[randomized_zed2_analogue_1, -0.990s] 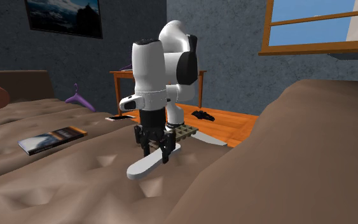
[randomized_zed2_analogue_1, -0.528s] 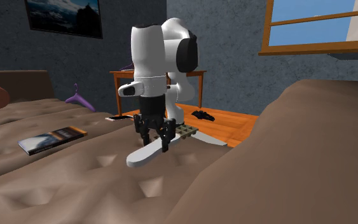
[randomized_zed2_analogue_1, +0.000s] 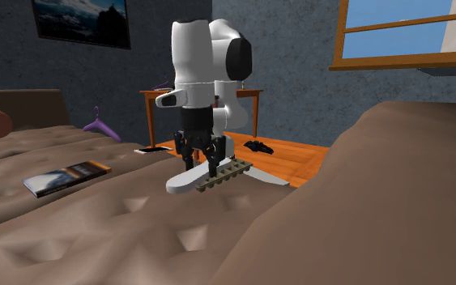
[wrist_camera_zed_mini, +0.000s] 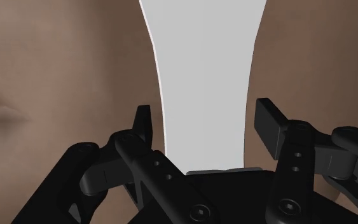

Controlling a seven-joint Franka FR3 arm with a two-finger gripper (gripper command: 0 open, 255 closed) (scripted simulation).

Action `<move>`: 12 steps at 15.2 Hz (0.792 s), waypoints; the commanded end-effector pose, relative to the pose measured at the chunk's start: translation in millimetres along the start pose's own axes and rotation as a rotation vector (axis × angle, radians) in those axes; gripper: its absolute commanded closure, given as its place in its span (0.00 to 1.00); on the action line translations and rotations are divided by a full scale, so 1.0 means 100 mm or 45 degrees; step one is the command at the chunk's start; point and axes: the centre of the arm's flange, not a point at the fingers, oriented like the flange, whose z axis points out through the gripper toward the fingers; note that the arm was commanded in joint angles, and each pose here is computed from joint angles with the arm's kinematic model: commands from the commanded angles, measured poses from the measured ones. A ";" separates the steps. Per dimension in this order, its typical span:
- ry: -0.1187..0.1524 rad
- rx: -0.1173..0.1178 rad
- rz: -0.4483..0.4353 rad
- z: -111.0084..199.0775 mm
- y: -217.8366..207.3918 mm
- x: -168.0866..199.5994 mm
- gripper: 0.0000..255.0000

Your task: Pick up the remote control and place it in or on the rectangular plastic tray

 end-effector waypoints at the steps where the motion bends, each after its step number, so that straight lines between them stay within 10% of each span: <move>1: 0.001 0.000 0.000 -0.01 0.08 -0.23 1.00; 12: 0.001 0.000 0.000 -0.01 0.62 -1.58 1.00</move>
